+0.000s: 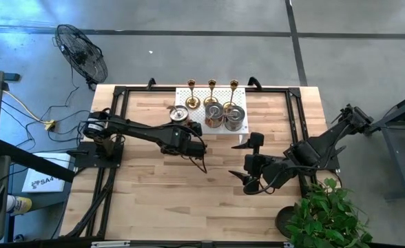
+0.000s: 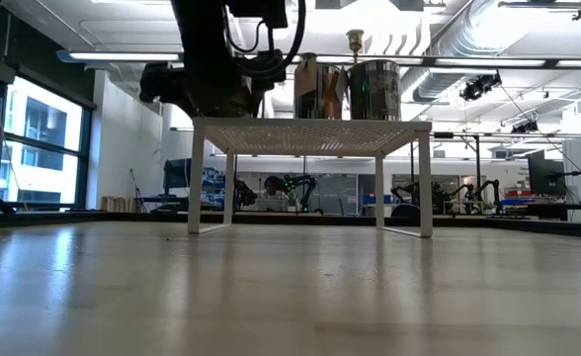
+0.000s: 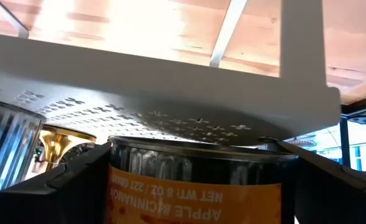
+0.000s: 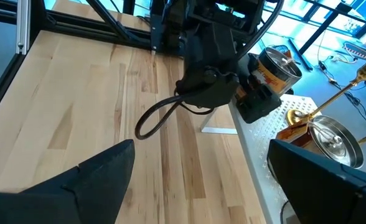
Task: Pick & Place candle stick holders
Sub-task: Put the silver scented candle on the shelf aligned with the other silver scented candles
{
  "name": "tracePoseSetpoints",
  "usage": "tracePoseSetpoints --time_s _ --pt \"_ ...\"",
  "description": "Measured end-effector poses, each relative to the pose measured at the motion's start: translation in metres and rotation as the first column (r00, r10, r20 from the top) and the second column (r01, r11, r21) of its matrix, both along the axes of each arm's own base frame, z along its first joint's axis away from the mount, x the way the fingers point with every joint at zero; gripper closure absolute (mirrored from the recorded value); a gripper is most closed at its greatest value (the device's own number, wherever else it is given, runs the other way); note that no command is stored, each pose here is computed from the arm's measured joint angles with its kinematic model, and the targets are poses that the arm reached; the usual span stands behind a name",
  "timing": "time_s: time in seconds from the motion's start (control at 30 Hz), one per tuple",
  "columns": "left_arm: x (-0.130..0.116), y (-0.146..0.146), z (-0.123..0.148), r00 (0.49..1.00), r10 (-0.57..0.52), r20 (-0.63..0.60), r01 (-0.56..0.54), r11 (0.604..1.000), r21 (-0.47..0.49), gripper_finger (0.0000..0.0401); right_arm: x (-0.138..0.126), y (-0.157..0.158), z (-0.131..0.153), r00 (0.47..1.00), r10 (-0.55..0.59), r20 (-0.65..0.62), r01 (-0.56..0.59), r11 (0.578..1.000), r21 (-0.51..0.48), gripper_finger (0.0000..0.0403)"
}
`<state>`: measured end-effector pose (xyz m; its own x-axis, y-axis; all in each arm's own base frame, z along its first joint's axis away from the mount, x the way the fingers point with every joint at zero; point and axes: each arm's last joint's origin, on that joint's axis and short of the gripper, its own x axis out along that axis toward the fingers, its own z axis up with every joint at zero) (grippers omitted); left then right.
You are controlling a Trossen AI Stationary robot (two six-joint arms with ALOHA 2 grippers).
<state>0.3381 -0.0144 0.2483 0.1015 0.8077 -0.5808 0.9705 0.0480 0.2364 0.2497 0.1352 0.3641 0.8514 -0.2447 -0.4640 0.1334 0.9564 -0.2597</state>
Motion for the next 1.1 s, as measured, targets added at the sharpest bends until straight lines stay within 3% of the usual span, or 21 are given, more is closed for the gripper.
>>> tracePoseSetpoints --time_s 0.5,0.73,1.1 --pt "0.002 0.000 0.001 0.993 0.055 0.105 -0.056 0.998 0.010 0.0015 0.000 0.000 -0.001 1.000 0.000 -0.008 0.000 1.000 -0.005 0.0039" --pt "0.000 0.000 -0.008 0.997 0.072 0.027 -0.072 0.997 0.023 0.0014 0.000 0.000 -0.001 1.000 0.000 -0.008 0.000 1.000 -0.005 0.0039" --pt "0.001 0.000 -0.009 0.995 0.085 0.051 -0.085 0.996 -0.002 0.0002 0.009 0.005 -0.013 0.999 -0.015 -0.047 0.012 0.999 -0.047 0.0039"
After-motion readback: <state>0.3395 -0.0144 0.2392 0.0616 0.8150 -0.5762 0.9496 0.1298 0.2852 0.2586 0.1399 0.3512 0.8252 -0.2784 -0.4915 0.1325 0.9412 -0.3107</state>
